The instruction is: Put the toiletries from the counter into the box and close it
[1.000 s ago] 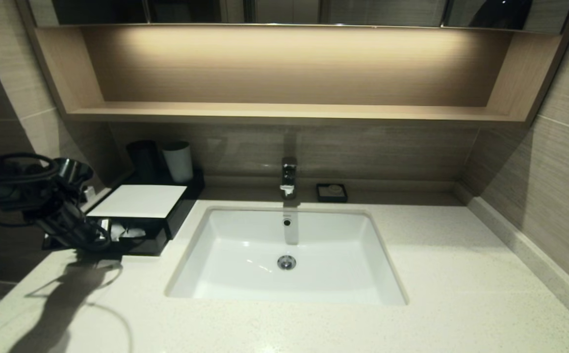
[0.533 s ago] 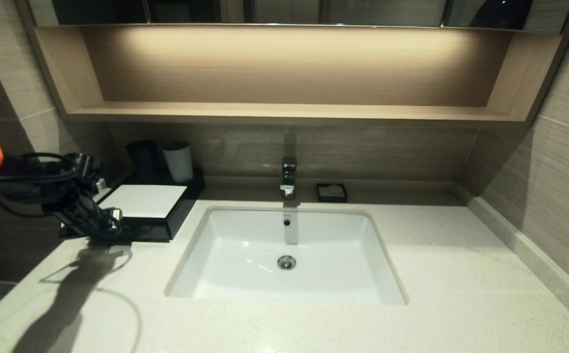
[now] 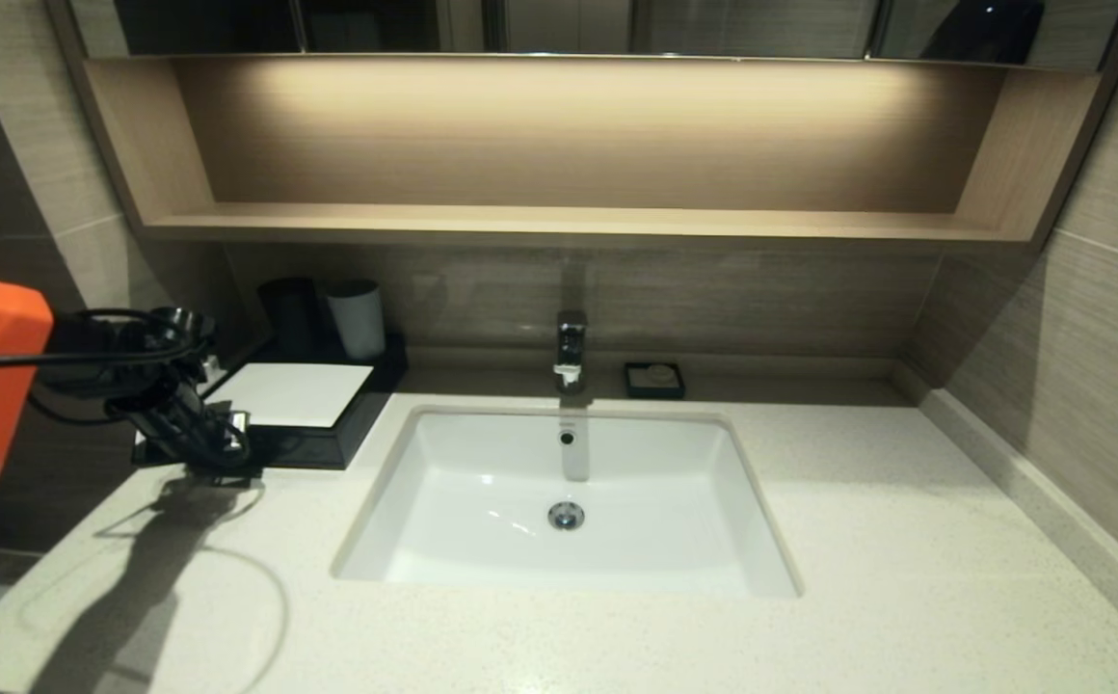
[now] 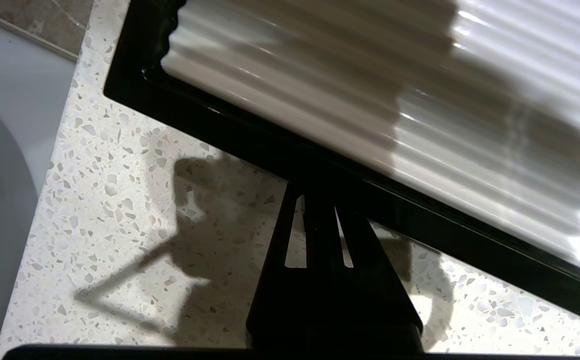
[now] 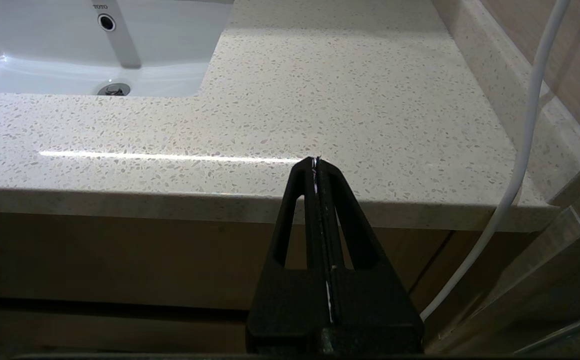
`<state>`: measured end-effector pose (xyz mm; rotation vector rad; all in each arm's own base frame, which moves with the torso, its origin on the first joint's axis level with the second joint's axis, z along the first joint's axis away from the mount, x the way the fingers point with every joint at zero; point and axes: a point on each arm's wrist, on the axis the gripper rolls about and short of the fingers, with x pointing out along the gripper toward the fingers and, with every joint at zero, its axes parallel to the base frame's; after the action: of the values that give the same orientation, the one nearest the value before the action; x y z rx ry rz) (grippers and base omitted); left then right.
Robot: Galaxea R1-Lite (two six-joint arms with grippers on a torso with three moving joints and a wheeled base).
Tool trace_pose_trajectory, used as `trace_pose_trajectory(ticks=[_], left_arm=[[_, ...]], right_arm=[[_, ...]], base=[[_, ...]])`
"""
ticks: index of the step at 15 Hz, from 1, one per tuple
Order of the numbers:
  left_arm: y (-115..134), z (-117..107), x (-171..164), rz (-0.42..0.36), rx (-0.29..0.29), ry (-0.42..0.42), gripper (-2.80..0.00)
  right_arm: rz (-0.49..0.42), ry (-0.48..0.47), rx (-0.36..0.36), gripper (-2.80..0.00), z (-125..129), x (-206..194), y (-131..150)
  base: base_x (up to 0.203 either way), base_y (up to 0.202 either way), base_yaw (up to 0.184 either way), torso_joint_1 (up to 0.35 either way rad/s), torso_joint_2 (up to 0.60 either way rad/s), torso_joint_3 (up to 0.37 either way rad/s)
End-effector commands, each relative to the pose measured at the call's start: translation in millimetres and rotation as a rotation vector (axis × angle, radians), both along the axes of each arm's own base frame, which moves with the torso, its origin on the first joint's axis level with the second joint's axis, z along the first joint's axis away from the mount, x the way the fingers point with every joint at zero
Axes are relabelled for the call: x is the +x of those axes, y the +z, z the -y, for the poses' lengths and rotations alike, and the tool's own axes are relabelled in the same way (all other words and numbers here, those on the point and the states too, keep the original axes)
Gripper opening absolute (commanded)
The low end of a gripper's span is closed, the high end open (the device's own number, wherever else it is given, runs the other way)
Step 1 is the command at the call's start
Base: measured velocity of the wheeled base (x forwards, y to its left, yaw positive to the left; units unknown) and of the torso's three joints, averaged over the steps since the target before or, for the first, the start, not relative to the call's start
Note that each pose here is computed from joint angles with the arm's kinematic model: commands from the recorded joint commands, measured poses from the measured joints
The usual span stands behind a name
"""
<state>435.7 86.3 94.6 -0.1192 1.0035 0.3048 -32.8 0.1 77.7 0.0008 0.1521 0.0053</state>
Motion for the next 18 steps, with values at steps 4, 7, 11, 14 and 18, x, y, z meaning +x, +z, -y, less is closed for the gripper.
trace_pose_trajectory(ticks=[4, 7, 11, 14, 18], left_arm=[[76.0, 15.4, -76.8, -0.041, -0.015, -0.011, -2.8], [119.3, 37.9, -139.2, -0.054, -0.025, -0.031, -2.8], [144.5, 62.6, -226.8, -0.118, -0.051, -0.048, -2.8], [130.8, 72.5, -277.6, -0.12, -0.058, -0.073, -2.8], [109.8, 81.5, -309.2, 0.101, -0.039, -0.125, -2.8]], right_arm=[[-0.001, -0.001, -0.001, -2.8, 0.0, 0.0, -0.1], [-0.001, 0.001, 0.0, -2.8, 0.0, 0.0, -0.1], [-0.001, 0.001, 0.0, -2.8, 0.0, 0.0, -0.1], [-0.001, -0.001, -0.001, -2.8, 0.0, 0.0, -0.1], [-0.001, 0.001, 0.0, -2.8, 0.0, 0.0, -0.1]], base=[[0.0, 0.0, 0.0, 0.0, 0.0, 0.0], [0.0, 0.0, 0.0, 0.0, 0.0, 0.0], [0.0, 0.0, 0.0, 0.0, 0.0, 0.0], [0.0, 0.0, 0.0, 0.0, 0.0, 0.0], [0.0, 0.0, 0.0, 0.0, 0.0, 0.0]])
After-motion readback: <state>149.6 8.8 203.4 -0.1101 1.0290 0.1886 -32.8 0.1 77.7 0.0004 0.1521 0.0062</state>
